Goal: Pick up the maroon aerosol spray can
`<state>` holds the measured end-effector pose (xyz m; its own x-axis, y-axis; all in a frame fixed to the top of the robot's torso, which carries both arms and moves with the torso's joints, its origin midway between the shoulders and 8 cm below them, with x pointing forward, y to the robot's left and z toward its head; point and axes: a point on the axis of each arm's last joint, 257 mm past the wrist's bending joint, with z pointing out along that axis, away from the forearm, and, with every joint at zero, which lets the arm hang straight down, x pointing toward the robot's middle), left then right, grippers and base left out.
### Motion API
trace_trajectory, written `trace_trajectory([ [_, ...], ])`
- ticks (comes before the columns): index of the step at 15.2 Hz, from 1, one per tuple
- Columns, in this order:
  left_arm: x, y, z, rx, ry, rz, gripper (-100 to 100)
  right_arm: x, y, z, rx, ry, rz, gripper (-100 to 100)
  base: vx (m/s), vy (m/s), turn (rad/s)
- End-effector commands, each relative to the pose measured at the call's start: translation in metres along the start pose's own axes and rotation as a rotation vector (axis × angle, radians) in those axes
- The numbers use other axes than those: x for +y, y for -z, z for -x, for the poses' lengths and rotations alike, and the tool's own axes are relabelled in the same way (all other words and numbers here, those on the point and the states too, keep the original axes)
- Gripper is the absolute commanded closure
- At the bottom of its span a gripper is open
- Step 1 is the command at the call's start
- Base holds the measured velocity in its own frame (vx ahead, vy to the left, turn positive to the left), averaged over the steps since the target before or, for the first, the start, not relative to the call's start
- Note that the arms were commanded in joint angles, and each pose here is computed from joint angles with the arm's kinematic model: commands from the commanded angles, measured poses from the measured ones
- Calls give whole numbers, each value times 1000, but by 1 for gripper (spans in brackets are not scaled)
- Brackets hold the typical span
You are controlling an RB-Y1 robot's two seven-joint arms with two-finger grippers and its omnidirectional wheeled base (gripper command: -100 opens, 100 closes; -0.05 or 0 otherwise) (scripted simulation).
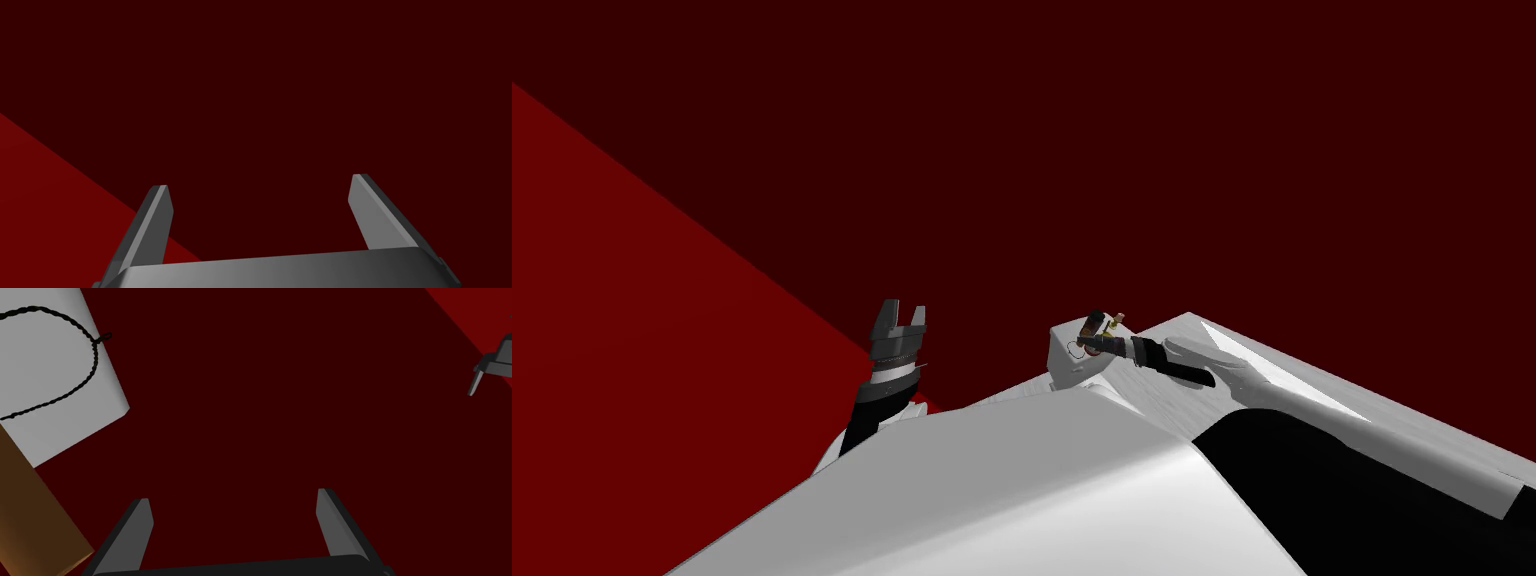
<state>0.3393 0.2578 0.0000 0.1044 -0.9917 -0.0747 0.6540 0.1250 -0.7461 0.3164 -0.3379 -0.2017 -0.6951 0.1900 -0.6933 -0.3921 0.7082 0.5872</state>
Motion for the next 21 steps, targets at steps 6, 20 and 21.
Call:
trace_trajectory([
  [6, 0, 0, 0, 0, 0, 0, 0, -27, 21, -5, 166, 64, -93, -100, -1, -12, 31],
  [20, 0, 0, 0, 0, 0, 0, 0, -79, 75, 5, 482, 185, -304, -100, 0, -11, 35],
  [21, 0, 0, 0, 0, 0, 0, 0, -79, 76, 8, 498, 199, -309, -100, 1, -7, 50],
])
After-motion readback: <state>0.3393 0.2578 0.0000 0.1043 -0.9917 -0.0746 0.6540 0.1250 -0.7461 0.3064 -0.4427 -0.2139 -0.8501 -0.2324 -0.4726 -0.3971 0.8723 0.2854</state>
